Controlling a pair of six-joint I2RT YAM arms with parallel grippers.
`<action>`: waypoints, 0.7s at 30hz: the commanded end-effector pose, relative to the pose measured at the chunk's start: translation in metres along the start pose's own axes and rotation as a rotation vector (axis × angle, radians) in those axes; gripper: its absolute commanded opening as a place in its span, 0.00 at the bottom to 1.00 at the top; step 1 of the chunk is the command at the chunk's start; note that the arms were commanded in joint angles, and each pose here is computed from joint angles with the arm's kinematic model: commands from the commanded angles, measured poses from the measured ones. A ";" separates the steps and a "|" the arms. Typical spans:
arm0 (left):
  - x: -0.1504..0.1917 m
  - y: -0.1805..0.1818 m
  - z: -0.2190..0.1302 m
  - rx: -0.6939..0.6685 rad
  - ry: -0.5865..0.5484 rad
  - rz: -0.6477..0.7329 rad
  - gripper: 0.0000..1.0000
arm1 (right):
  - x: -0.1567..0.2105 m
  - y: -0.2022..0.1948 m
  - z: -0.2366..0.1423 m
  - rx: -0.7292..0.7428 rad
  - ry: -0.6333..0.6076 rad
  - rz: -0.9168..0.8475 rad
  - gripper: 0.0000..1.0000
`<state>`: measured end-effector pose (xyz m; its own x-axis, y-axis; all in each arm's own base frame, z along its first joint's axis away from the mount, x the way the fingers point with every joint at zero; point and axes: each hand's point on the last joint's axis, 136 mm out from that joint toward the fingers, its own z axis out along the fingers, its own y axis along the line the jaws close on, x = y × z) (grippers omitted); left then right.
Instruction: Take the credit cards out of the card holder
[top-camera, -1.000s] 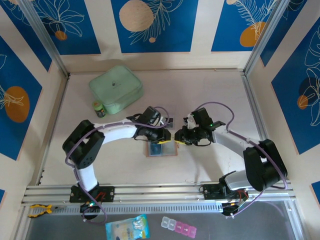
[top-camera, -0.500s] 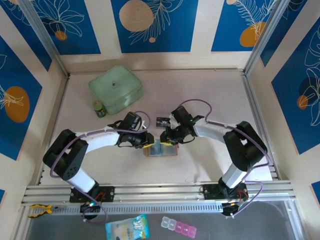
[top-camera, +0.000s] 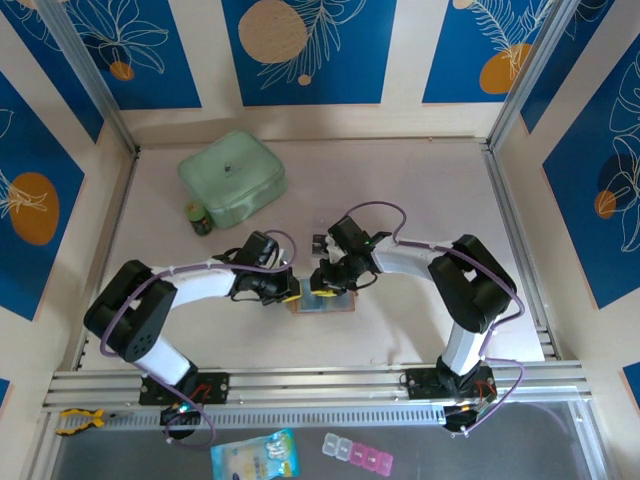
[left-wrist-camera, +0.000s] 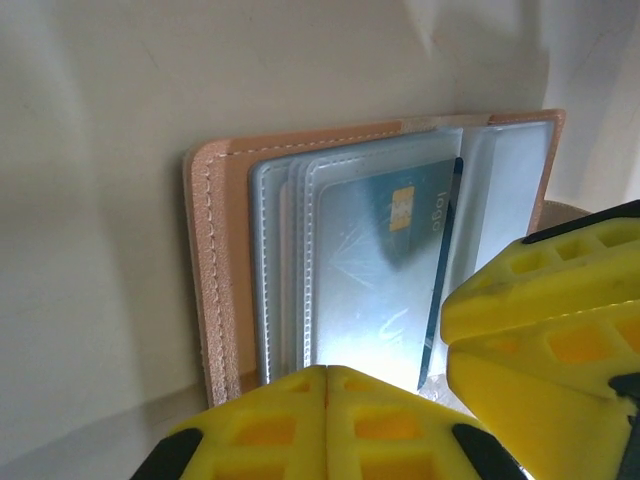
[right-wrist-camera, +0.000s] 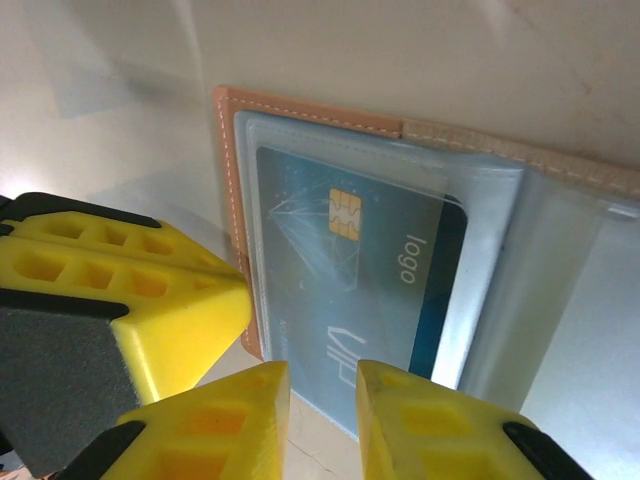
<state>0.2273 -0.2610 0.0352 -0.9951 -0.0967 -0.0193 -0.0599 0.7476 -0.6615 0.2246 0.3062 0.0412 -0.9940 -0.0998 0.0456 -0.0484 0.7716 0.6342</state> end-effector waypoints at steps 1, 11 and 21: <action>-0.005 0.007 0.004 -0.007 -0.003 -0.002 0.06 | -0.002 0.000 0.000 0.021 0.004 0.005 0.25; -0.002 0.013 0.006 -0.027 0.015 -0.008 0.03 | -0.003 -0.006 0.000 0.056 -0.002 0.000 0.25; -0.002 0.016 0.005 -0.036 0.013 -0.010 0.03 | -0.002 -0.011 0.006 0.057 0.009 0.004 0.22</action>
<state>0.2293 -0.2597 0.0279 -0.9952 -0.0969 -0.0112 -0.0658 0.7519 -0.6560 0.2274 0.2995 0.0308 -0.9950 -0.0871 0.0484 -0.0422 0.8081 0.5875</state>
